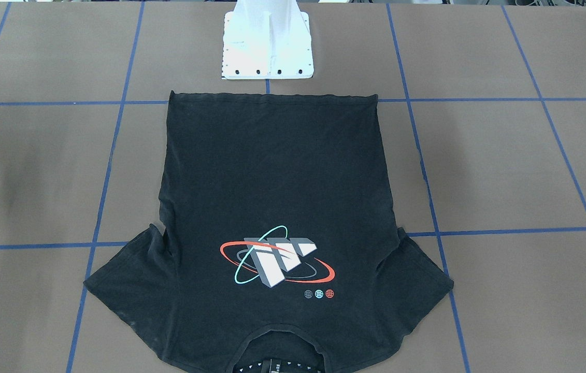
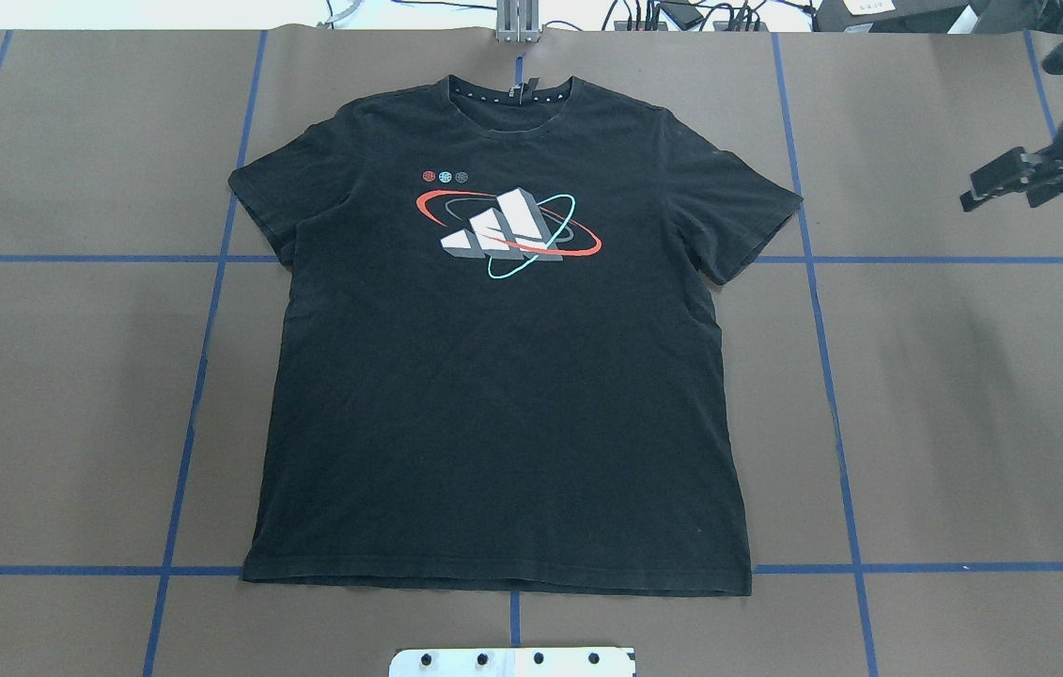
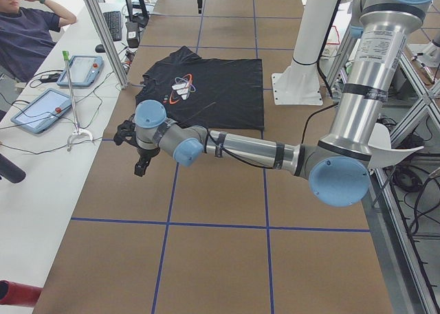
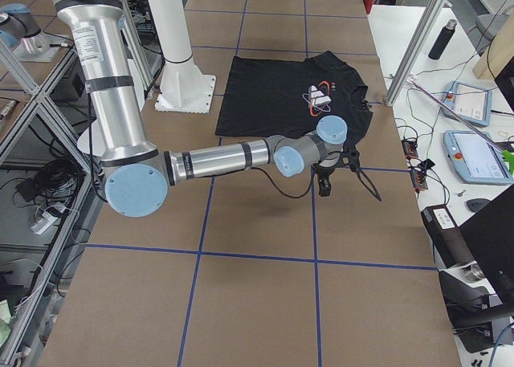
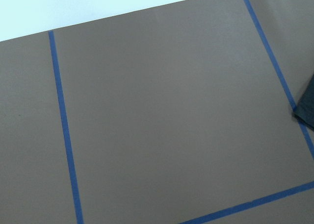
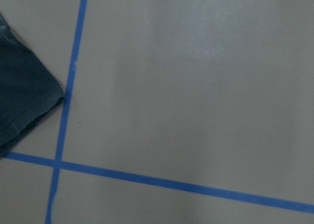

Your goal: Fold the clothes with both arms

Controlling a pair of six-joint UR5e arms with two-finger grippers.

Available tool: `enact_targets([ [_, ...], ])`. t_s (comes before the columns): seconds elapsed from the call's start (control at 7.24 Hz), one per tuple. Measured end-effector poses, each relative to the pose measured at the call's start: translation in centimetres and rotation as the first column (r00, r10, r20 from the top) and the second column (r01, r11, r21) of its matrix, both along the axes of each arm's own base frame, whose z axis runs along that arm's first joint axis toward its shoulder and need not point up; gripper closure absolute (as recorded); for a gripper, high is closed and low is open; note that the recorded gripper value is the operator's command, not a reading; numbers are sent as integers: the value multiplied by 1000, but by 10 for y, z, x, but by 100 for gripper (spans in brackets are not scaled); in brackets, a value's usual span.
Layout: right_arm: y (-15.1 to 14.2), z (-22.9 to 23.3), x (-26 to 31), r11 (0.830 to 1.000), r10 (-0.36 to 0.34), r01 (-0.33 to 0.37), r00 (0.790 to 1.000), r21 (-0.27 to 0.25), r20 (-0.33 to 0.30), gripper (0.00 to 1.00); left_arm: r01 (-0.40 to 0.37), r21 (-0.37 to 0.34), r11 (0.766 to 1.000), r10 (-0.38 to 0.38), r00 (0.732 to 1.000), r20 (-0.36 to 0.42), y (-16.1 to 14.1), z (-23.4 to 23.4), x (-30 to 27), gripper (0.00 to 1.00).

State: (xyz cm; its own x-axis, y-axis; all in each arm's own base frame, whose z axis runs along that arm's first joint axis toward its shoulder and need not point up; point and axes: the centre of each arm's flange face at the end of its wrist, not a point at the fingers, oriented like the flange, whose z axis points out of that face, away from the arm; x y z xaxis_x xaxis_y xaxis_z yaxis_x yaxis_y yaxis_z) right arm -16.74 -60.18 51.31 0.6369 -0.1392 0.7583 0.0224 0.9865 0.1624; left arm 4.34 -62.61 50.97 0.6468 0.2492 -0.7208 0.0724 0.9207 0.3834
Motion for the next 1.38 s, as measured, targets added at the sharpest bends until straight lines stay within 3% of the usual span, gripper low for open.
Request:
enact_targets([
  [0.41,-49,-52,-95,998,49,-49,999,39,4,1,-4,39,999,6,999,-39,-25,-12,33,0],
  [0.69,-52,-40,-148,990,115,-119,992,80,52,3,44,43,998,-39,993,-108,-27,2,49,0],
  [0.97,-43,-24,-185,988,128,-131,991,79,45,11,56,40,998,-51,990,-132,-26,3,56,0],
  [1.24,-40,-19,-193,989,128,-130,991,75,37,12,57,41,998,-51,989,-136,-26,2,56,0],
  [1.38,-42,-19,-191,988,130,-133,991,73,39,20,57,41,998,-51,989,-137,-25,2,57,0],
])
